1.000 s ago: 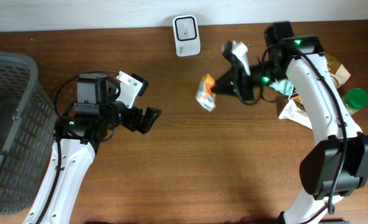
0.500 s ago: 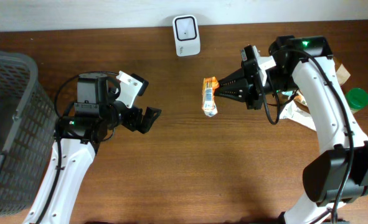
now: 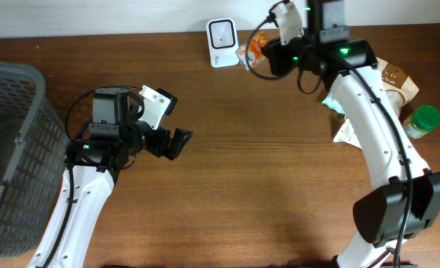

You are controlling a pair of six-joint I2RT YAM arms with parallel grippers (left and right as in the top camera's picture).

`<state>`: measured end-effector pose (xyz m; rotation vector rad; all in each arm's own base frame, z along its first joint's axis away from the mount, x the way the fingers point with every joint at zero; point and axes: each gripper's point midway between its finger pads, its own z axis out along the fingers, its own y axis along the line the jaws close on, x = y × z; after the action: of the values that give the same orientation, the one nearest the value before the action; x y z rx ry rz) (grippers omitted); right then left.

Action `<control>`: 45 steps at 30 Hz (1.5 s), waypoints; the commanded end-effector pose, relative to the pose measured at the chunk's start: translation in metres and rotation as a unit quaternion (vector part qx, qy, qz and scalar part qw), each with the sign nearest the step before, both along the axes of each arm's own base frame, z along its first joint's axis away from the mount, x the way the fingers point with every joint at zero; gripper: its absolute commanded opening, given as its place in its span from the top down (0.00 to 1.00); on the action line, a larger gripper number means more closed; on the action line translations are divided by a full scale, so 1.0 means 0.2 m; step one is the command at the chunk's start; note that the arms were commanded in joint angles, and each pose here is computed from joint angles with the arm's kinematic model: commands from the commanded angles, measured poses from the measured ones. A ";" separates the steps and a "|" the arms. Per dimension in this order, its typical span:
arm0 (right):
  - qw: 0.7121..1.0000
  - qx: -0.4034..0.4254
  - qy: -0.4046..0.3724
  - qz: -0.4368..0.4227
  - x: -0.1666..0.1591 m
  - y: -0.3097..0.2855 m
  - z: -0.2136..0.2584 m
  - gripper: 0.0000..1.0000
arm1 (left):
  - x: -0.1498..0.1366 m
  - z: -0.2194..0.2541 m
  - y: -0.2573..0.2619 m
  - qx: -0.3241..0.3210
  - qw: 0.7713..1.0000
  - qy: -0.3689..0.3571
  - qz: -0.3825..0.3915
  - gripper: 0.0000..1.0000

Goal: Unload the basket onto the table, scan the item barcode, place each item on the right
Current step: 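Hold the Kleenex pack in front of the scanner, right gripper, then carry the Kleenex pack right and drop it with the items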

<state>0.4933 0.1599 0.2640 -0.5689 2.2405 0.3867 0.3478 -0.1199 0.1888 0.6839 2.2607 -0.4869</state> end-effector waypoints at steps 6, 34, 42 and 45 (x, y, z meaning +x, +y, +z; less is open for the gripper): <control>0.993 -0.064 0.054 -0.086 0.25 0.10 -0.08 0.96 | 0.00 0.01 -0.01 -0.003 1.000 0.000 -0.001 0.01; 0.978 0.084 0.125 -0.145 0.63 0.37 -0.82 0.96 | 0.00 0.01 -0.01 -0.003 1.000 0.000 -0.001 0.01; 0.941 -0.003 0.099 -0.324 0.29 -0.50 0.02 0.96 | 0.00 0.01 -0.01 -0.003 1.000 0.000 -0.001 0.01; 0.898 -0.014 0.191 -0.397 0.10 -0.97 -0.10 0.96 | 0.00 0.01 -0.01 -0.003 1.000 0.000 -0.001 0.01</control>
<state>0.5261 0.0171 0.2642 0.3495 2.5449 0.1022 0.3475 -0.1199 0.1885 0.6843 2.2624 -0.4873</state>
